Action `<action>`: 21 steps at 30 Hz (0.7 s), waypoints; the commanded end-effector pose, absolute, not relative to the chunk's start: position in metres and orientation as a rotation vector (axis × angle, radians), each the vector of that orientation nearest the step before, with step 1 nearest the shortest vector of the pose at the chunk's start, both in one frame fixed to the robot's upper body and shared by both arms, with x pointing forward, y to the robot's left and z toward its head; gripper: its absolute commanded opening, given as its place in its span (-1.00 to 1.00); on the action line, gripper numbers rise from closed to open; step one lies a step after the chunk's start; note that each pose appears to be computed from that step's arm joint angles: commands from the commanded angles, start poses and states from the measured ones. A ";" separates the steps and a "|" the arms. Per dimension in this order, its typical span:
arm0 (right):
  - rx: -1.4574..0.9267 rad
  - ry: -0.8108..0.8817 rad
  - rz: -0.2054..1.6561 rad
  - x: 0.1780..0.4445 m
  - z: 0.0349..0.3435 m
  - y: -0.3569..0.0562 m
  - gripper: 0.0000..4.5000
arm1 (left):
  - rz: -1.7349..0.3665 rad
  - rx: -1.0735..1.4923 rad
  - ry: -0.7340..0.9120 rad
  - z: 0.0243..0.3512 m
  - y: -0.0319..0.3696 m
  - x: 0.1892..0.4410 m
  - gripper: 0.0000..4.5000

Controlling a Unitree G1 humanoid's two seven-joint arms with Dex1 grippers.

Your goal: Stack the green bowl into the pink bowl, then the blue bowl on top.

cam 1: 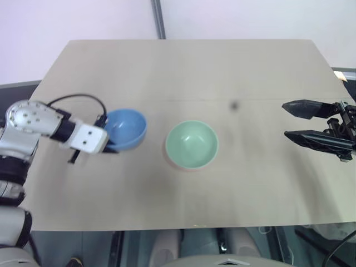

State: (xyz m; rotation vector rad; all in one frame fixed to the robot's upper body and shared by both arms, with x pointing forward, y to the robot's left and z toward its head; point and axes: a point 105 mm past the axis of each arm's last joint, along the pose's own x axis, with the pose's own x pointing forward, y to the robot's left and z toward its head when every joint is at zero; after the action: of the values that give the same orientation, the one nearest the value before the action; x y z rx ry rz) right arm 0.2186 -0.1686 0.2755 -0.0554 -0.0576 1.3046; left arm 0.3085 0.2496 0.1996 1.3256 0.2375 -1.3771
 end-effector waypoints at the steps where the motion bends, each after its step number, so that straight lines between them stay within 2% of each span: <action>1: -0.099 -0.093 1.298 0.215 0.285 -0.170 0.64 | -1.355 1.378 0.014 0.252 0.216 0.315 -0.97; 5: -0.099 -0.092 1.298 0.215 0.284 -0.170 0.64 | -1.384 1.438 -0.201 0.288 0.180 0.318 -0.97; 8: -0.100 -0.091 1.296 0.215 0.284 -0.170 0.64 | -1.441 1.469 -0.277 0.295 0.163 0.314 -0.97; 17: -0.104 -0.091 1.276 0.213 0.283 -0.172 0.64 | -1.731 1.514 -0.361 0.266 0.131 0.282 -0.97; 21: -0.105 -0.092 1.268 0.212 0.283 -0.173 0.64 | -1.790 1.511 -0.335 0.255 0.131 0.275 -0.97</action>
State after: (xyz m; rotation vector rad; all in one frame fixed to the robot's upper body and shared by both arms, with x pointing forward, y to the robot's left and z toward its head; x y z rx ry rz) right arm 0.2184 -0.1728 0.2731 -0.0548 -0.0485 1.2729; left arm 0.2811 0.1291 0.2504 1.4886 -0.3087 -1.7824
